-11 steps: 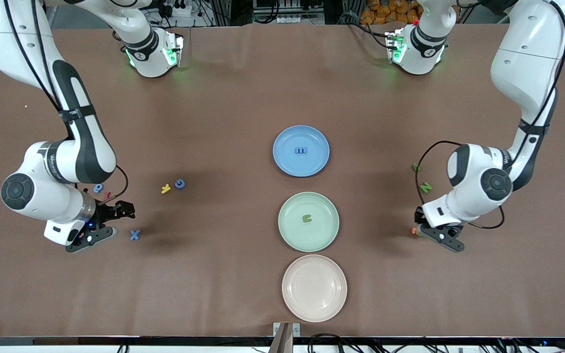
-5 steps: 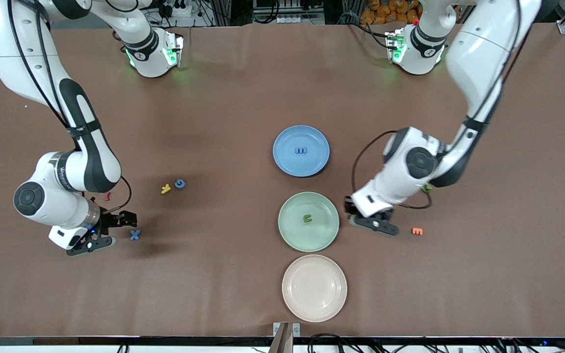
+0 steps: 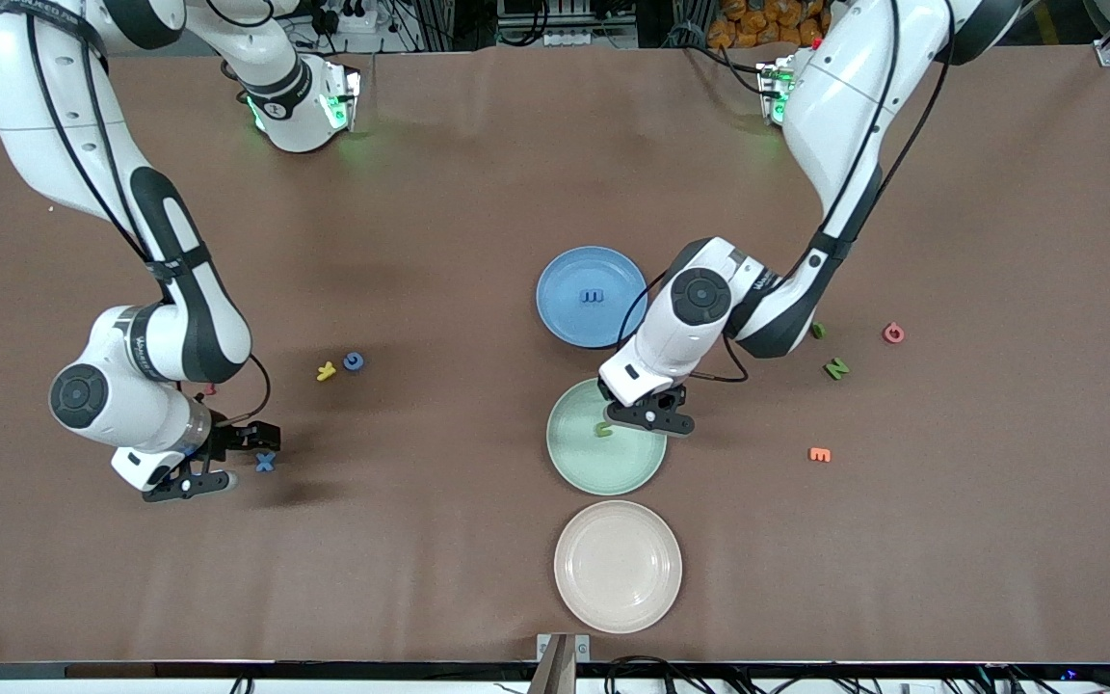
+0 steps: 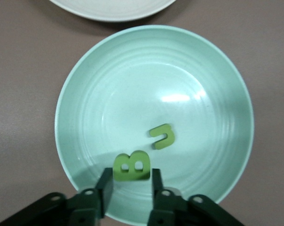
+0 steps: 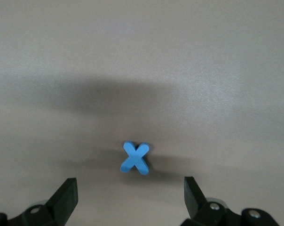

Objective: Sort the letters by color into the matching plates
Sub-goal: 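Drop the green B into the green plate with the left gripper, then lower the right gripper to the blue X while the left gripper reaches the N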

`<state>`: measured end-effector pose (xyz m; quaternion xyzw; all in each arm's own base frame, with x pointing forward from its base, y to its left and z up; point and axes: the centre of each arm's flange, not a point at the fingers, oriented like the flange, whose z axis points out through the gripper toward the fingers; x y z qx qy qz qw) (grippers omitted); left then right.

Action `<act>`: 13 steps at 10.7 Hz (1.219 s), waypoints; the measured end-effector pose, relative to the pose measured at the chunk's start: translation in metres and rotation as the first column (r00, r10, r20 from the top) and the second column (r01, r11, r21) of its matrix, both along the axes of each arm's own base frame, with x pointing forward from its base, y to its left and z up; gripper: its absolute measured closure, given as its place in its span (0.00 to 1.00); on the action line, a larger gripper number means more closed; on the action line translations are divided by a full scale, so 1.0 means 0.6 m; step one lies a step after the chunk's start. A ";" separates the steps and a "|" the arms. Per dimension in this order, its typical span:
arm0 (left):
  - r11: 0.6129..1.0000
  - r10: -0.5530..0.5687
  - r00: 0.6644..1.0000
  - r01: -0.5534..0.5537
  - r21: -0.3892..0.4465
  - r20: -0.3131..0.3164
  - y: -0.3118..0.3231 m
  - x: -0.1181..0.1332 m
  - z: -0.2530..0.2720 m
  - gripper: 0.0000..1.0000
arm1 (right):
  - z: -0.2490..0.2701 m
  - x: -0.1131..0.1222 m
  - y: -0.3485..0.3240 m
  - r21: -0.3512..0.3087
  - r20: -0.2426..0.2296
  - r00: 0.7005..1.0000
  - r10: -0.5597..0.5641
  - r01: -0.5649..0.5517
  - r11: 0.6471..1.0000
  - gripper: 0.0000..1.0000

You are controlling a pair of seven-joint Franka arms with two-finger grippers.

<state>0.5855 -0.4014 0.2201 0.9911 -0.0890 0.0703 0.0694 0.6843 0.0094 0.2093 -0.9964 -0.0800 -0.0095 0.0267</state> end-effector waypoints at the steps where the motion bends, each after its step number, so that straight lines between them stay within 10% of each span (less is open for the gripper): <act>1: 1.000 0.011 1.000 -0.011 0.008 0.000 -0.001 0.001 -0.008 0.51 | -0.011 0.000 0.002 0.000 0.003 1.000 -0.003 0.003 1.000 0.00; 5: 0.998 0.067 0.997 -0.068 0.015 0.039 0.049 0.053 0.028 0.00 | -0.024 0.005 0.010 -0.004 0.025 1.000 0.002 -0.002 1.000 0.12; 10: 0.984 -0.048 0.996 0.060 0.166 -0.074 0.313 0.126 0.084 0.00 | -0.040 0.007 0.004 -0.015 0.047 0.999 0.004 -0.003 1.000 0.16; 13: 0.980 -0.021 0.988 0.051 0.190 -0.155 0.425 0.082 0.045 0.00 | -0.055 0.005 0.004 -0.024 0.060 0.998 0.013 -0.011 1.000 0.21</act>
